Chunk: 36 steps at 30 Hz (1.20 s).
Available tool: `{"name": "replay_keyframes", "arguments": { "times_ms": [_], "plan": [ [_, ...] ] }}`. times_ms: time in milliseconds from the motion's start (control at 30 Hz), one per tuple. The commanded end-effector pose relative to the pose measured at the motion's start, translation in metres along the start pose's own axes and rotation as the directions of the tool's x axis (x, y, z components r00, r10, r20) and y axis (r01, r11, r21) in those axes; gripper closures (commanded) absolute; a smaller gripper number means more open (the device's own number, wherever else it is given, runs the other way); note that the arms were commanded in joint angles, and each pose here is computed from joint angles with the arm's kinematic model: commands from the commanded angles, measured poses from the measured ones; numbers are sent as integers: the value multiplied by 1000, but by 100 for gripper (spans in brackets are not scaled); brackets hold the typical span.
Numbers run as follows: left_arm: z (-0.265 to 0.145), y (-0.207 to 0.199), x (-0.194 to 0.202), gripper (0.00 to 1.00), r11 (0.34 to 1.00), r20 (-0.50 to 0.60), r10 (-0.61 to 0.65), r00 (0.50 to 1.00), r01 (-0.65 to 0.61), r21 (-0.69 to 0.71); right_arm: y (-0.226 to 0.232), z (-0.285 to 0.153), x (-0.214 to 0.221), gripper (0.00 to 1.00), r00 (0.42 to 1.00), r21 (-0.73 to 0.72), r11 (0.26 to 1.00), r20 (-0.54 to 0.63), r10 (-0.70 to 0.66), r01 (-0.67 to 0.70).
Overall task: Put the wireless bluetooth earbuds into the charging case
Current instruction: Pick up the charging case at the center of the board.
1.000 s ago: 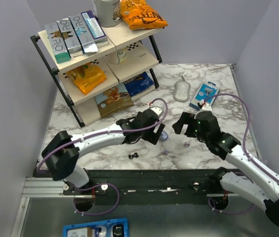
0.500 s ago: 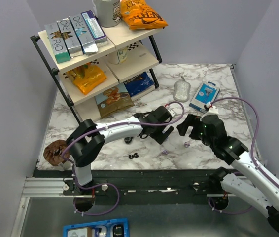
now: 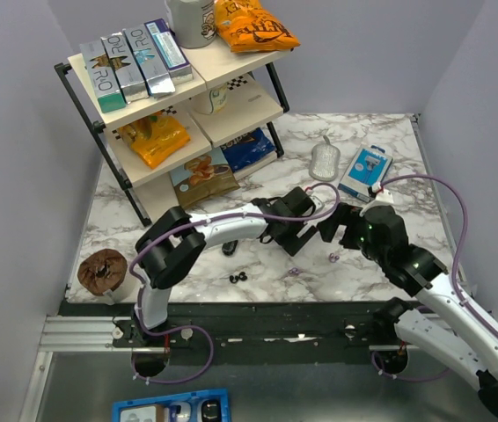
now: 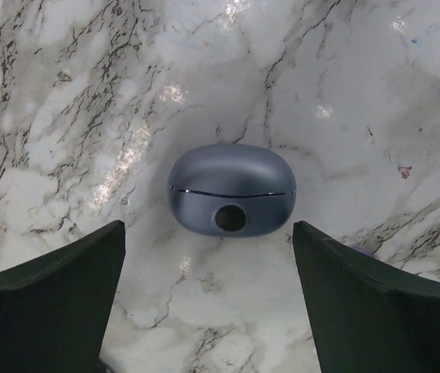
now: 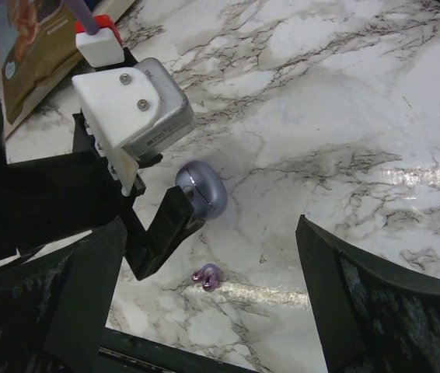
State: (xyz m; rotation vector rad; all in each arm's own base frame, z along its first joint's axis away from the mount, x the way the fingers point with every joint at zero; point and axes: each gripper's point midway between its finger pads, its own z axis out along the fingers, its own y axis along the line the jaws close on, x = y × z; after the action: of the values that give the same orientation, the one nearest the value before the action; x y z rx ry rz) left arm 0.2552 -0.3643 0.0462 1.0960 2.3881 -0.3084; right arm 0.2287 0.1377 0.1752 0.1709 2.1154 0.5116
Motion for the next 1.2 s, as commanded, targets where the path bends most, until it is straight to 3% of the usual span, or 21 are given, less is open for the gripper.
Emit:
{"name": "replay_keyframes", "arguments": {
  "times_ms": [0,333,533,900,1167],
  "plan": [
    [7,-8,-1,9,999,-23,21,1000,-20,38,-2,-6,6,0,1000,-4,1000,-26,-2,2],
    [19,-13,8,12,999,-55,23,998,-21,42,-5,-5,9,0,1000,5,1000,-28,-7,7],
    [27,-18,15,19,998,-76,25,997,-21,59,-5,-9,8,0,1000,-1,1000,-20,-2,2],
    [32,-19,16,19,998,-70,11,997,-7,60,-3,-14,5,0,1000,-12,1000,-15,2,-2],
    [35,-24,24,32,996,-89,6,996,2,93,-5,-12,9,0,1000,-9,1000,-24,8,-8]
  ]
}}
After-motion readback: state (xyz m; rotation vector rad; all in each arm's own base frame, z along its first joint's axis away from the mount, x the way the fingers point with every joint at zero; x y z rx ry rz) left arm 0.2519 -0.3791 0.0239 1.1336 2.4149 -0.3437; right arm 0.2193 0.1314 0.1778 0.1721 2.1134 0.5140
